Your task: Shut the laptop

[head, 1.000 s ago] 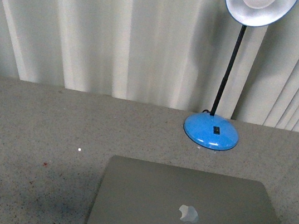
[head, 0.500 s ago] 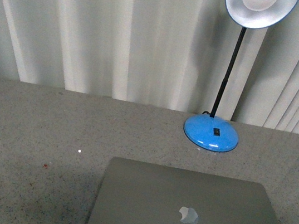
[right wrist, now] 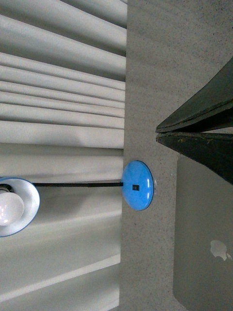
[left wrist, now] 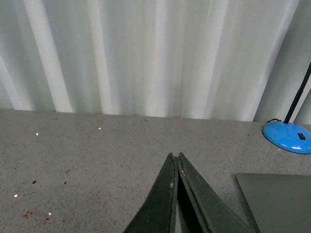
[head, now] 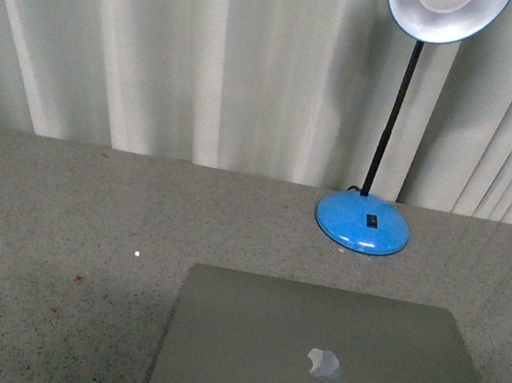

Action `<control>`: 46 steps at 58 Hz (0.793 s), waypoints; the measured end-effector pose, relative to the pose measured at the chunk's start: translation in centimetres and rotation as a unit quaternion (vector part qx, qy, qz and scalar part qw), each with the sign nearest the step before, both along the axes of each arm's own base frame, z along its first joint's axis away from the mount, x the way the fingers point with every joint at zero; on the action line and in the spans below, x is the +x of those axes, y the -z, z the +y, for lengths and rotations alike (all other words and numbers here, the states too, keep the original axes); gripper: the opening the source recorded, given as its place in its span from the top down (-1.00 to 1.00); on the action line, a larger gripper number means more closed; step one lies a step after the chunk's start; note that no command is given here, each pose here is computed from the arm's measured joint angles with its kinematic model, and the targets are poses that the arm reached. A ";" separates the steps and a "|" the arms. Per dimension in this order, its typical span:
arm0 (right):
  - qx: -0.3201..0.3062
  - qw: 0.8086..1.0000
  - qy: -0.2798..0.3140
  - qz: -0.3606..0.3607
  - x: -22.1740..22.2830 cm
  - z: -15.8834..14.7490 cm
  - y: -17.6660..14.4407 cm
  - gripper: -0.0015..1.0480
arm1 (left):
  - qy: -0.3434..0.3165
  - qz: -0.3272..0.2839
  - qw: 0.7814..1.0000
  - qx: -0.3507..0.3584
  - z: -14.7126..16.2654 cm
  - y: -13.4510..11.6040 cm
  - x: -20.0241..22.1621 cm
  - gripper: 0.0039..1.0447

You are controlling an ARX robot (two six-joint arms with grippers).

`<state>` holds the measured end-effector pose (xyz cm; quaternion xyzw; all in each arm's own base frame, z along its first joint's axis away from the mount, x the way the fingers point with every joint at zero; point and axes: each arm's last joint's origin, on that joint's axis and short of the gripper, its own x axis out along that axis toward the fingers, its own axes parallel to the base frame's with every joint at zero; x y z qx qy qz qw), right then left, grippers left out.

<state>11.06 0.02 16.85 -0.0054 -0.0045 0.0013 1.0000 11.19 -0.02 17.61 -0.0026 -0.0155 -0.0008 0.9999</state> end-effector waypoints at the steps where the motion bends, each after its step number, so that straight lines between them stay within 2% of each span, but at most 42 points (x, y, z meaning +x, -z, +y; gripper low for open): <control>1: 0.000 1.000 0.000 0.000 0.0 0.0 0.0 0.94 | 0.000 0.000 1.000 0.000 0.0 0.0 0.0 0.94; 11: 0.000 1.000 -0.001 0.018 -0.9 0.0 0.5 0.94 | 0.000 0.000 1.000 0.000 0.0 0.0 -0.4 0.94; 16: 0.000 1.000 0.000 0.001 -1.3 0.0 0.3 0.94 | 0.000 0.018 1.000 0.000 0.0 0.5 -1.2 0.94; 26: 0.000 1.000 0.000 0.003 -1.3 0.0 0.3 0.94 | 0.000 0.004 1.000 0.000 0.0 0.4 -1.6 0.94; 30: 0.000 1.000 0.000 0.003 -1.3 0.0 0.3 0.74 | 0.000 0.003 1.000 0.000 0.0 0.3 -1.6 0.88; 46: 0.000 1.000 0.000 0.003 -1.3 0.0 0.3 -0.20 | 0.000 0.003 1.000 0.000 0.0 0.3 -1.6 -0.11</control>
